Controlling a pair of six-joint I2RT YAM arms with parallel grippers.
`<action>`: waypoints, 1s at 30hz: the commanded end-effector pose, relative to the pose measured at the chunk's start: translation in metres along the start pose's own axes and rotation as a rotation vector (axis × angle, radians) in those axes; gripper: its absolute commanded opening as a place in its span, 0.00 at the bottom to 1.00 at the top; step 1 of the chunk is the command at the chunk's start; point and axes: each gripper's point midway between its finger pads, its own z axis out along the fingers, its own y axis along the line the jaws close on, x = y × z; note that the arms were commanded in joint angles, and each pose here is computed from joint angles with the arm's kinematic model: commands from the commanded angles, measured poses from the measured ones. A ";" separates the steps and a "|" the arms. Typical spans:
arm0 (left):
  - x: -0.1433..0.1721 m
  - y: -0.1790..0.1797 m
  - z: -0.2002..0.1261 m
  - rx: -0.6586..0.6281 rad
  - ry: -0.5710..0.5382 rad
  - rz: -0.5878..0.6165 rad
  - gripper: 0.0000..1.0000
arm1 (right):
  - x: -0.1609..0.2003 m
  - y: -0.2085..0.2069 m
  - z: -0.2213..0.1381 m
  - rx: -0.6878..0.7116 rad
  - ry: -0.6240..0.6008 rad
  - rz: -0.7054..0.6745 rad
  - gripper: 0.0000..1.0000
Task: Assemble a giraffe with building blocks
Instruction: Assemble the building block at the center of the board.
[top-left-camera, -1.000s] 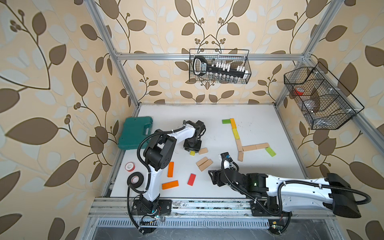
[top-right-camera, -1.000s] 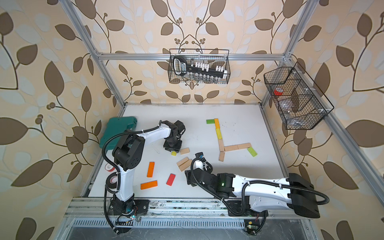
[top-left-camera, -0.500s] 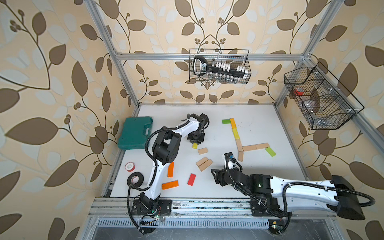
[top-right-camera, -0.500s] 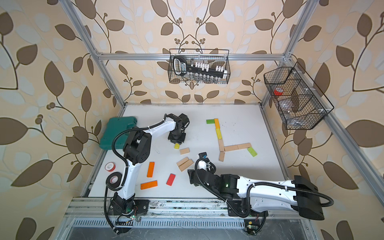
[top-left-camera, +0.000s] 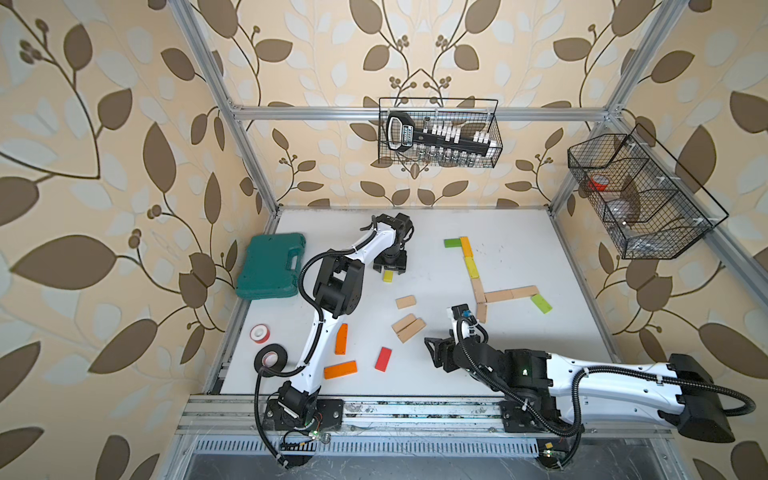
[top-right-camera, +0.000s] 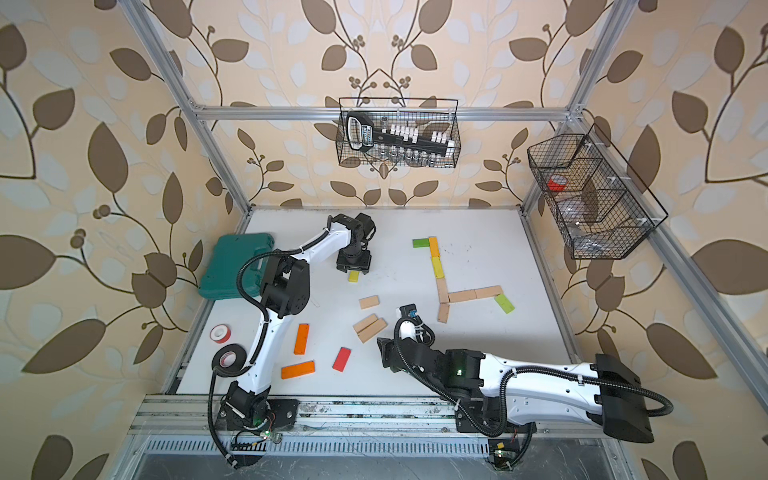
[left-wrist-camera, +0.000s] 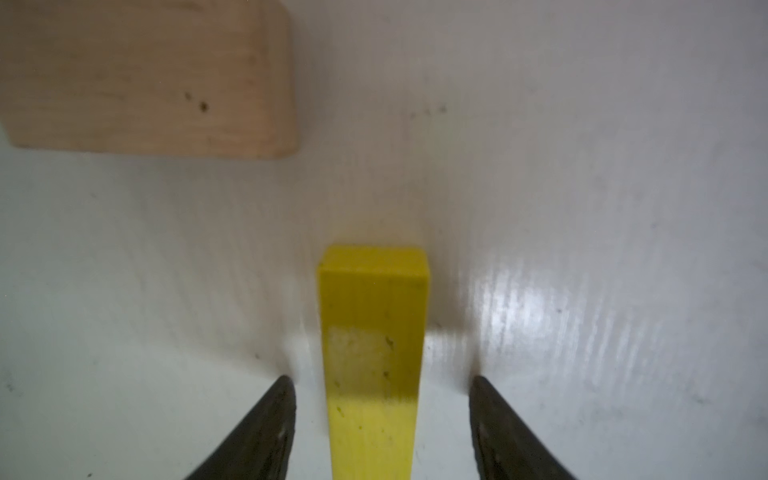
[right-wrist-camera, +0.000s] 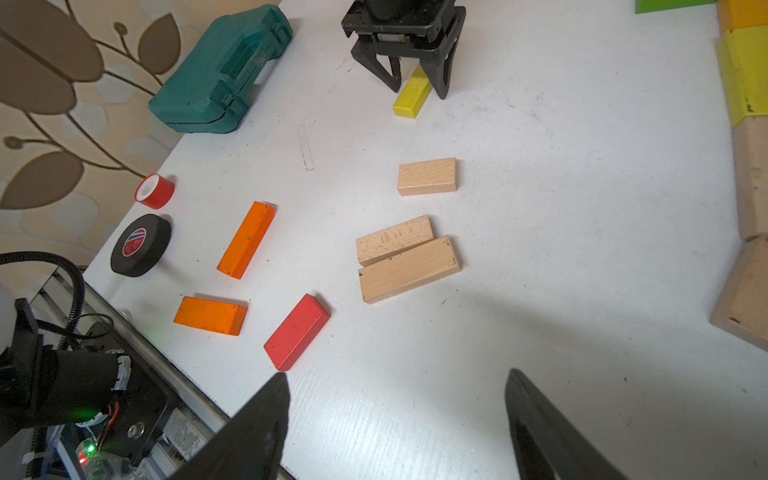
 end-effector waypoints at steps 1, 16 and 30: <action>0.021 0.000 -0.020 0.036 0.026 -0.005 0.67 | -0.001 -0.008 -0.001 0.023 -0.019 -0.018 0.78; 0.013 0.003 -0.014 0.020 0.039 0.017 0.34 | 0.000 -0.008 0.001 0.031 -0.019 -0.031 0.77; -0.012 0.018 -0.013 0.018 0.026 0.014 0.26 | 0.000 -0.010 0.005 0.038 -0.016 -0.043 0.77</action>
